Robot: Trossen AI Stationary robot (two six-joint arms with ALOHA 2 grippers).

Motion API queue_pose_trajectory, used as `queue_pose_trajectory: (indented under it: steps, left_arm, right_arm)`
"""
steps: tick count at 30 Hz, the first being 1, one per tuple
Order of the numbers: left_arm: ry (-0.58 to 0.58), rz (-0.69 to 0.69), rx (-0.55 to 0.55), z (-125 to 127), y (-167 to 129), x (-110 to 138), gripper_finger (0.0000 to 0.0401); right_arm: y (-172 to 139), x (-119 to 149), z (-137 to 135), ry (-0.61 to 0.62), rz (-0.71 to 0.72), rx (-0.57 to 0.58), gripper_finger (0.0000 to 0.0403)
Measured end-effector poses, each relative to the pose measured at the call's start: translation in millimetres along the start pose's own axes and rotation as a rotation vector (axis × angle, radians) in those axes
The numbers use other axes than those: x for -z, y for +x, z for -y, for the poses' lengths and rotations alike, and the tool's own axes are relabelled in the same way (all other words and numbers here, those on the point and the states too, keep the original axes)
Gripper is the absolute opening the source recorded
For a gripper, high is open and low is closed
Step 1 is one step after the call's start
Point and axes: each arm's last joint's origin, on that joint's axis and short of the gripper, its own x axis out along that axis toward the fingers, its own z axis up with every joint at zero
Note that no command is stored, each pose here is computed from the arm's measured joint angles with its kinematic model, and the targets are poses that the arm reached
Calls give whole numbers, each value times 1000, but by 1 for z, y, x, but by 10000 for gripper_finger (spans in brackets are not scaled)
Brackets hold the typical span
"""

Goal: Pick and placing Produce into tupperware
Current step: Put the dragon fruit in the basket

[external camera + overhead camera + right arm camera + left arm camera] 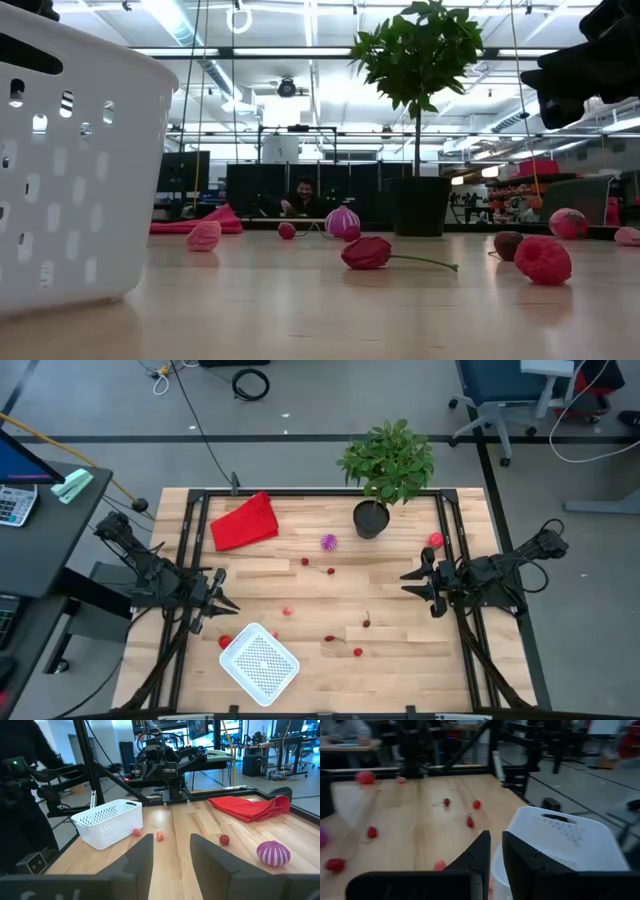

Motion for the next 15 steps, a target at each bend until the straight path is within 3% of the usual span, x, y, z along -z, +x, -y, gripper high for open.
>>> queue_pose_trajectory:
  steps: [12,15]
  left_arm:
    - [10,44,-403,-11,-2,-1,55]
    - [9,50,-451,-13,-3,-1,53]
  right_arm:
    - [0,0,0,0,0,1,137]
    - [0,0,0,0,0,0,137]
